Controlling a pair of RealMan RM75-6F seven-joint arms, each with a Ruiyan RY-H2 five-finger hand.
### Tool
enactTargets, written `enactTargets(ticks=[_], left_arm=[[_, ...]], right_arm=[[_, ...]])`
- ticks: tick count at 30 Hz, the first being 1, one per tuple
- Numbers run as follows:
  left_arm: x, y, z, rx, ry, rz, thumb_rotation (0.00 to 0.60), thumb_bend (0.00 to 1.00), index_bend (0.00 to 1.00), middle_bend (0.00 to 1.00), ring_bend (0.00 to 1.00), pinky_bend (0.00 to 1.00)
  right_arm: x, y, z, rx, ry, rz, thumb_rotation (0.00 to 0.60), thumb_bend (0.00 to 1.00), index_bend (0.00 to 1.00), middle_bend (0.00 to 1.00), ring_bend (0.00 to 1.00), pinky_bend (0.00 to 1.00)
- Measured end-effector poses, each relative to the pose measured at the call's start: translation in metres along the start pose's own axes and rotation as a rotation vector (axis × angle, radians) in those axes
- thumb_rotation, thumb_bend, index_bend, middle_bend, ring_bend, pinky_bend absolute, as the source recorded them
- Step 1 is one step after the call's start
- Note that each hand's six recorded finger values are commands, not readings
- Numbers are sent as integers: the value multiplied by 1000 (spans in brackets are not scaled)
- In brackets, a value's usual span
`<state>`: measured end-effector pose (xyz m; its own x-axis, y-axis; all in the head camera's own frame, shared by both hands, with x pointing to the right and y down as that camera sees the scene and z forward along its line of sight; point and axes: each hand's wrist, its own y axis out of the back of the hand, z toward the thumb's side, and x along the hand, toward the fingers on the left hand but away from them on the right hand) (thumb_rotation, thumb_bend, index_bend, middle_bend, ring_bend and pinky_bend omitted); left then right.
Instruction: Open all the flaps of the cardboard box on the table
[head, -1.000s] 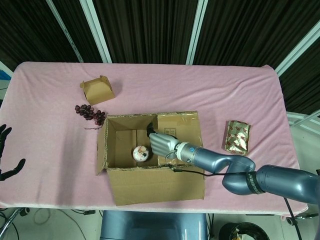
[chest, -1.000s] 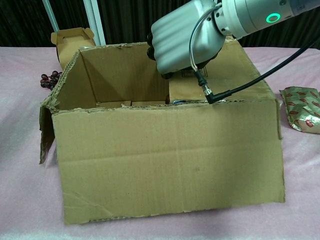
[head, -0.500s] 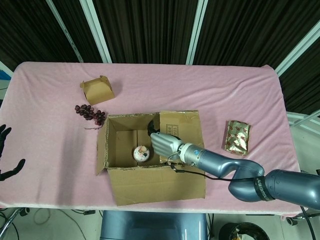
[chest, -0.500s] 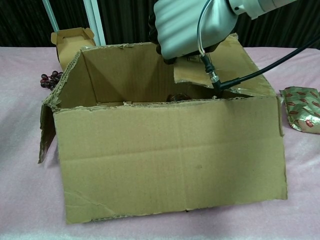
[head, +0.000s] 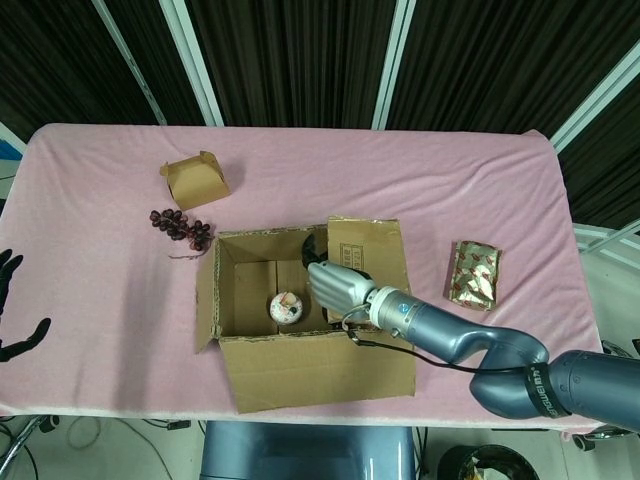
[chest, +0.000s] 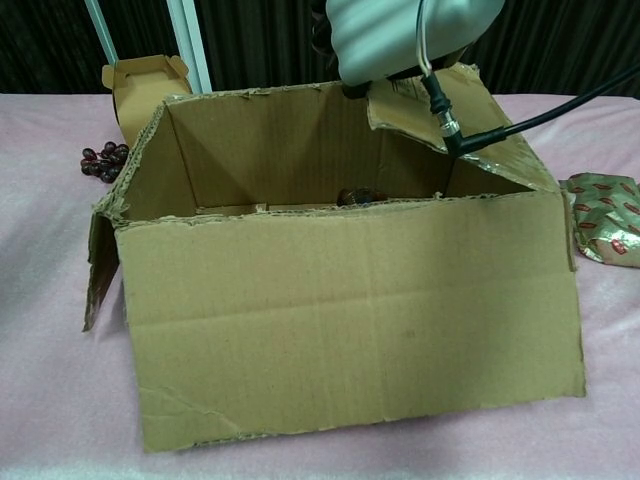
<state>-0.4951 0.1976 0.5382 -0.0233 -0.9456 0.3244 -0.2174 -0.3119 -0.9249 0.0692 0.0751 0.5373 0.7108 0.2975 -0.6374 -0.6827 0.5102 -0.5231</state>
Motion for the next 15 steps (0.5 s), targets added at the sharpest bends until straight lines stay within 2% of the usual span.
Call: enactTargets(ticks=[9, 15], left_arm=[[0, 0, 0, 2, 3, -3, 600, 255, 0, 0, 0, 0], [0, 0, -1, 2, 5, -5, 600, 255, 0, 0, 0, 0]], right_arm=[[9, 3, -5, 17, -12, -1, 600, 427, 473, 353, 231, 233], [14, 1, -11, 26, -33, 9, 600, 345, 360, 335, 215, 230]])
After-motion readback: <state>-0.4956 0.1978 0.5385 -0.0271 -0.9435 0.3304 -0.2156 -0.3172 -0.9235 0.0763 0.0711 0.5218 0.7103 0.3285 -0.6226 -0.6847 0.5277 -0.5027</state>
